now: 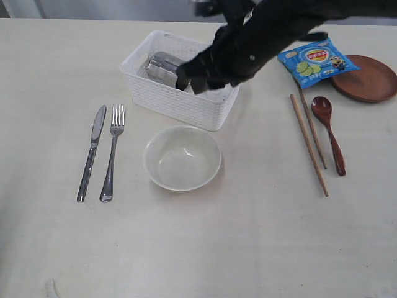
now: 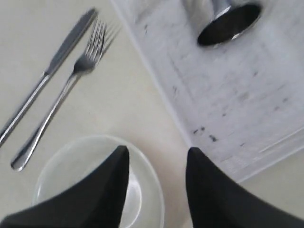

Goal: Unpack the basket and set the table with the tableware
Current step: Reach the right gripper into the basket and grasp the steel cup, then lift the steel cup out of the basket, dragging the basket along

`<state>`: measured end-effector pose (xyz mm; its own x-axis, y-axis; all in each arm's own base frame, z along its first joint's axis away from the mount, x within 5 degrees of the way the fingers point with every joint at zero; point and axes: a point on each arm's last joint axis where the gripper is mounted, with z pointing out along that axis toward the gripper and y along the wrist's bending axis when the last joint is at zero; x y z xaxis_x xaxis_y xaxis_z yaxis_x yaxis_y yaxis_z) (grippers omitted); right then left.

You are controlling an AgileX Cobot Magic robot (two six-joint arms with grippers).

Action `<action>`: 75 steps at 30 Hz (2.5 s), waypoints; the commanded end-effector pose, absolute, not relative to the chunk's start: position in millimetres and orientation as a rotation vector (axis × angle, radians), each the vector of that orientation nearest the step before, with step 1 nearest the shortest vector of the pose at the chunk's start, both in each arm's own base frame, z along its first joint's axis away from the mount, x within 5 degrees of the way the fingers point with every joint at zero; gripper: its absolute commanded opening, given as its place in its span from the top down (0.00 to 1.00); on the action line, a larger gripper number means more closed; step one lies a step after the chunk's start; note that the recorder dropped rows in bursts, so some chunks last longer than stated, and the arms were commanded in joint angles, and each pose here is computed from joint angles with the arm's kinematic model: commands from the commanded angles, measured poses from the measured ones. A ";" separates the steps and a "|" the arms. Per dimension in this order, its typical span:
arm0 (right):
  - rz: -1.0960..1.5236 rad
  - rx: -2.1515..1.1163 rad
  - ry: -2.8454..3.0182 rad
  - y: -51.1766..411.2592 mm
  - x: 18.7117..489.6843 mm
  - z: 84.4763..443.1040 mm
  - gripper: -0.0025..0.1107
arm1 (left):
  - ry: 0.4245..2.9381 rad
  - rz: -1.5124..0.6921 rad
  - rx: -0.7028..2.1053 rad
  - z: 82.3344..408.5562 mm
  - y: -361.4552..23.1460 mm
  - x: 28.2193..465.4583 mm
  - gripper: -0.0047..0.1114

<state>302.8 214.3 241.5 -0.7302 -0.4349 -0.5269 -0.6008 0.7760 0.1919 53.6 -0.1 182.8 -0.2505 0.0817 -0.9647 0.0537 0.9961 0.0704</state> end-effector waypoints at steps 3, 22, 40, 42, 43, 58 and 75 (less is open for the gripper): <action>0.475 -0.690 2.383 224.3 329.1 286.8 0.64 | 1.825 0.017 0.099 182.2 -0.5 53.5 0.96; 0.421 -0.429 2.743 199.5 431.2 173.9 0.64 | 1.825 0.020 0.101 182.2 -0.4 53.6 0.96; 0.758 -0.174 2.694 144.8 463.1 222.1 0.64 | 1.825 0.020 0.101 182.2 -0.4 53.6 0.96; 0.835 -0.202 2.681 162.4 458.0 224.4 0.64 | 1.825 0.020 0.101 182.2 -0.4 53.6 0.96; 0.838 -0.219 2.678 169.1 456.0 224.5 0.64 | 1.825 0.020 0.101 182.2 -0.4 53.6 0.96; 0.868 -0.200 2.750 208.6 457.2 163.3 0.64 | 1.825 0.020 0.101 182.2 -0.4 53.6 0.96; 1.049 -0.210 2.596 220.8 466.5 152.8 0.92 | 1.825 0.020 0.101 182.2 -0.4 53.6 0.96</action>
<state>465.0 221.3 145.7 -0.9498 -0.0002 -0.3128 -0.2146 0.7281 0.6510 53.6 -0.1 182.8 -0.2505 0.0817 -0.9647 0.0537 0.9961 0.0704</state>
